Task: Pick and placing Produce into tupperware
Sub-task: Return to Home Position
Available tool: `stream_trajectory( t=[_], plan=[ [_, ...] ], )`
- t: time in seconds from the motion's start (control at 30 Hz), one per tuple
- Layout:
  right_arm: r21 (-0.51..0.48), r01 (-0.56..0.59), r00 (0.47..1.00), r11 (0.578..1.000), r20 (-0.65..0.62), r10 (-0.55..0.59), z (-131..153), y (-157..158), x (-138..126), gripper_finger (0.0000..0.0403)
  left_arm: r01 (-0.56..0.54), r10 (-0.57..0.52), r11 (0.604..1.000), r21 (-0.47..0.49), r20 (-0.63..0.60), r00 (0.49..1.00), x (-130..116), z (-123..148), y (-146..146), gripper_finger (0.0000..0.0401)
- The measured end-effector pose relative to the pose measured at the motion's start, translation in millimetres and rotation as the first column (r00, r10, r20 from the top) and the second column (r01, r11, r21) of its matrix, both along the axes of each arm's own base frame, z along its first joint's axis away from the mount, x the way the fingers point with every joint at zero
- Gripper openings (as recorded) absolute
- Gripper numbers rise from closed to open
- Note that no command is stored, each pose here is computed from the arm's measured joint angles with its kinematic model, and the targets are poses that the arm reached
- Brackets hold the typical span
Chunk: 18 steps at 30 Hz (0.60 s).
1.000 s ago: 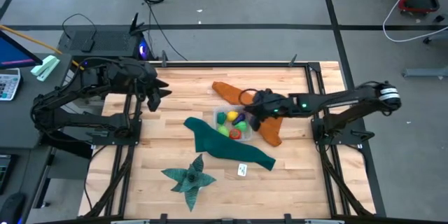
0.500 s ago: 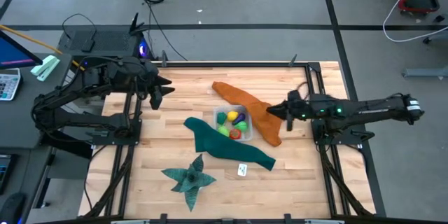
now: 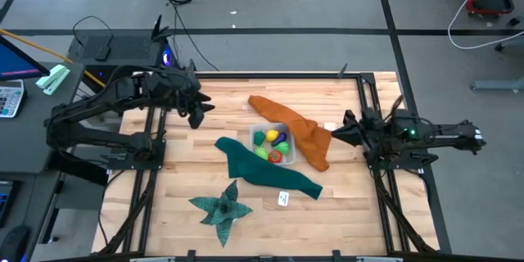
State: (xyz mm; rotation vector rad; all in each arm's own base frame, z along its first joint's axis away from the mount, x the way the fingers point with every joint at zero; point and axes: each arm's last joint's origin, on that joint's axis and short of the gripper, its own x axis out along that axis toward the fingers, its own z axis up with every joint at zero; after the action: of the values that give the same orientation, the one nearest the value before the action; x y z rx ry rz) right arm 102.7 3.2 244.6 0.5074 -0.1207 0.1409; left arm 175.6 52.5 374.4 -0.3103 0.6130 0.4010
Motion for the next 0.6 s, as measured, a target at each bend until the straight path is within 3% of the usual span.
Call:
stream_trajectory(
  t=[0.6],
  plan=[
    [-0.075, -0.003, 0.999, 0.997, 0.044, 0.006, -4, 0, -30, 0.0000, 0.014, -0.015, 1.000, 0.018, 0.083, 0.996, 11, 5, -1, 0.0172]
  ],
)
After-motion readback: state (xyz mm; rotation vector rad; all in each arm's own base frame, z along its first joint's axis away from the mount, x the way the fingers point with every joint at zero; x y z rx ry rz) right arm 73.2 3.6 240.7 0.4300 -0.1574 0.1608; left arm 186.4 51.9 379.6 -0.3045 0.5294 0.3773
